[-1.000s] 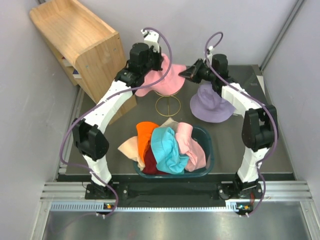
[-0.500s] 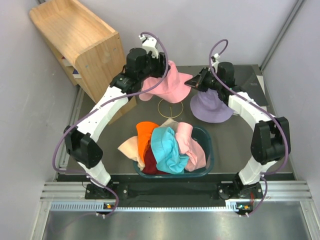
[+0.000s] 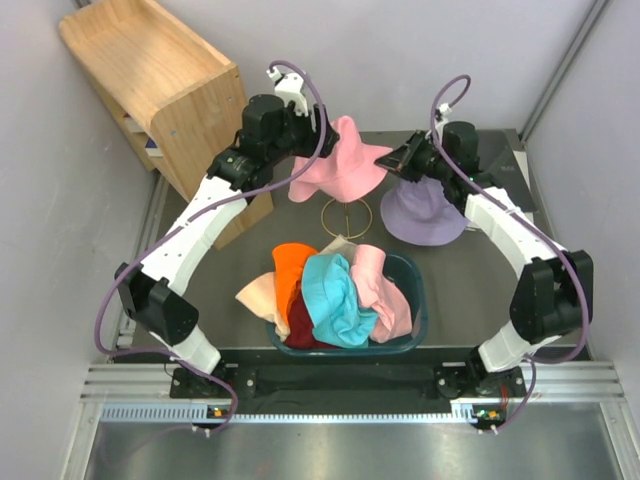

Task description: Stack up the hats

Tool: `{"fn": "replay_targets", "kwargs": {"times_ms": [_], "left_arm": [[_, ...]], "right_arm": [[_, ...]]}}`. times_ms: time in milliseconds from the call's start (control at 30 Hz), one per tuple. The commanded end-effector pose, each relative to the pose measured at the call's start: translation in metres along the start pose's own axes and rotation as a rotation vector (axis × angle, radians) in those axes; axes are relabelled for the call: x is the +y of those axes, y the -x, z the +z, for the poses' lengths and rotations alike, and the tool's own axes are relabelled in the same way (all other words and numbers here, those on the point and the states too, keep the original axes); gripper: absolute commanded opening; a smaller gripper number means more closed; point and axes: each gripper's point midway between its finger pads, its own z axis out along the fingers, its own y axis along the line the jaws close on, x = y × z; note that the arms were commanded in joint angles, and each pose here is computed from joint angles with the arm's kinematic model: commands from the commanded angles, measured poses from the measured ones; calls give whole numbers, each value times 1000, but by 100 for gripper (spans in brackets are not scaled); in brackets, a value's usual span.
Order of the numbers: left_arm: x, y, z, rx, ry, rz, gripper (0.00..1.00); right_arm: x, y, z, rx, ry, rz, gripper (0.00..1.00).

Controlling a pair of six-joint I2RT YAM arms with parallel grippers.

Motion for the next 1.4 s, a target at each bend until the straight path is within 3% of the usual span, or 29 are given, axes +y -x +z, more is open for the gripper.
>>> {"fn": "replay_targets", "kwargs": {"times_ms": [0,200,400,500,600,633,733,1067,1367], "left_arm": [[-18,5,3,-13,-78,-87,67],[-20,-16,23,44,-99,-155,63],[-15,-38,36,103,-85,-171,50],[-20,-37,37,101,-101,-176,49],[-22,-22,33,56,-98,-167,66],[-21,-17,32,42,-90,-164,76],[-19,-1,24,11,-66,-144,86],[-7,33,-3,-50,32,-82,99],[-2,66,-22,-117,84,-48,99]], "right_arm": [[43,16,-22,-91,65,-29,0],[32,4,-24,-73,42,-14,0],[20,0,-29,-89,-3,-21,0],[12,4,-29,-113,-41,-30,0],[3,16,-24,-140,-102,-71,0],[3,23,-20,-151,-111,-100,0],[-3,36,-11,-166,-162,-143,0],[-24,41,18,-99,-345,-318,0],[-50,19,23,-26,-553,-498,0]]}}
